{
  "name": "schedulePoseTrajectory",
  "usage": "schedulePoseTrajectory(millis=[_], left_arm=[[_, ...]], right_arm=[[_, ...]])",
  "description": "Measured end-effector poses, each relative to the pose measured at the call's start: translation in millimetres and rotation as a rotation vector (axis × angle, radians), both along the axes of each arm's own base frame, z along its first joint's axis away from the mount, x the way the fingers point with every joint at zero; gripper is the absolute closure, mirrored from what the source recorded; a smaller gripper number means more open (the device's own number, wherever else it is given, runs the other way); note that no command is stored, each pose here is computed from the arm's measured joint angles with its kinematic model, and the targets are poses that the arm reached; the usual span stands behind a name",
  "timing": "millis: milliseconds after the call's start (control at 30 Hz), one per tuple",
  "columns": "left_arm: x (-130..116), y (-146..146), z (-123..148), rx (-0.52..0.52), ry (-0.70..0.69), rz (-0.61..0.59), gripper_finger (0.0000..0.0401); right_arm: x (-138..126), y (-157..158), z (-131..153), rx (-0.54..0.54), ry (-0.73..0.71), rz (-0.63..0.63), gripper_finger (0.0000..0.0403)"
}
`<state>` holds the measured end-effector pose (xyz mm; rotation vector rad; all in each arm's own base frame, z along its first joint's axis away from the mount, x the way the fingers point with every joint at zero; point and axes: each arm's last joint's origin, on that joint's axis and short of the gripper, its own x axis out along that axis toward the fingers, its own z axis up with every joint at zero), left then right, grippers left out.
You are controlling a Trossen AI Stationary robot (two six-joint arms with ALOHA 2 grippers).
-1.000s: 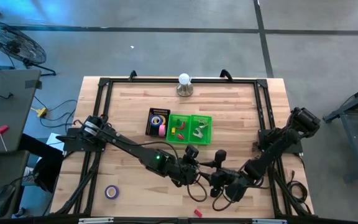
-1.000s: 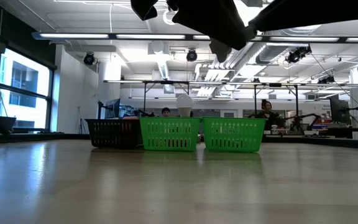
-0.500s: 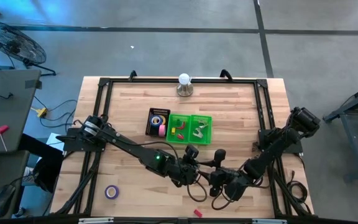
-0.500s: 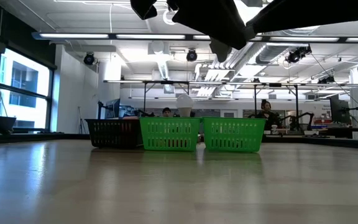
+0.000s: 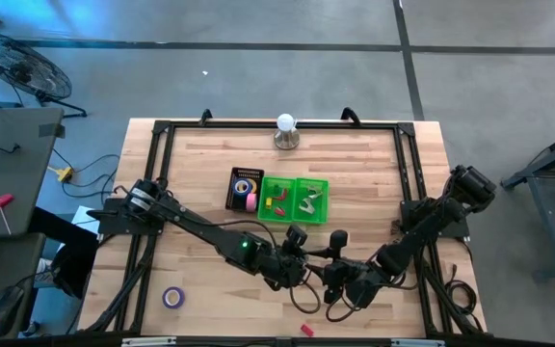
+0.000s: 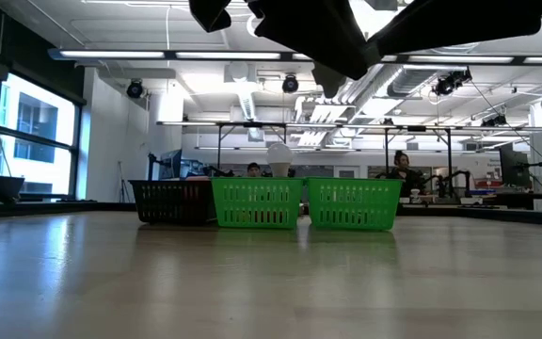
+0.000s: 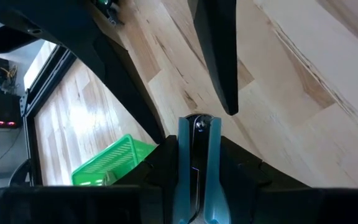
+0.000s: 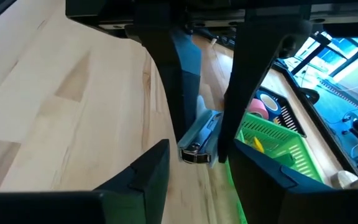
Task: Pick and place Stapler, Stapler remover, tape
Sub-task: Put the blue staple remover into the right green bin
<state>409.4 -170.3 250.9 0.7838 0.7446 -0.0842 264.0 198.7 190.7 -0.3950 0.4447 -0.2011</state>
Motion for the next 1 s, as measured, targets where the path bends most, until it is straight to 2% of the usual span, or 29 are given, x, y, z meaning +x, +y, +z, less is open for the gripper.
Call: schedulePoseTrajectory(millis=[433, 1000], left_arm=[[0.6, 0.9, 0.6, 0.011, -0.026, 0.047, 0.0315], [4.9, -1.0, 4.5, -0.06, -0.096, 0.07, 0.0315]], right_arm=[[0.1, 0.7, -0.2, 0.036, 0.006, 0.016, 0.0246], [-0.6, 0.1, 0.4, 0.016, -0.008, -0.011, 0.0258]])
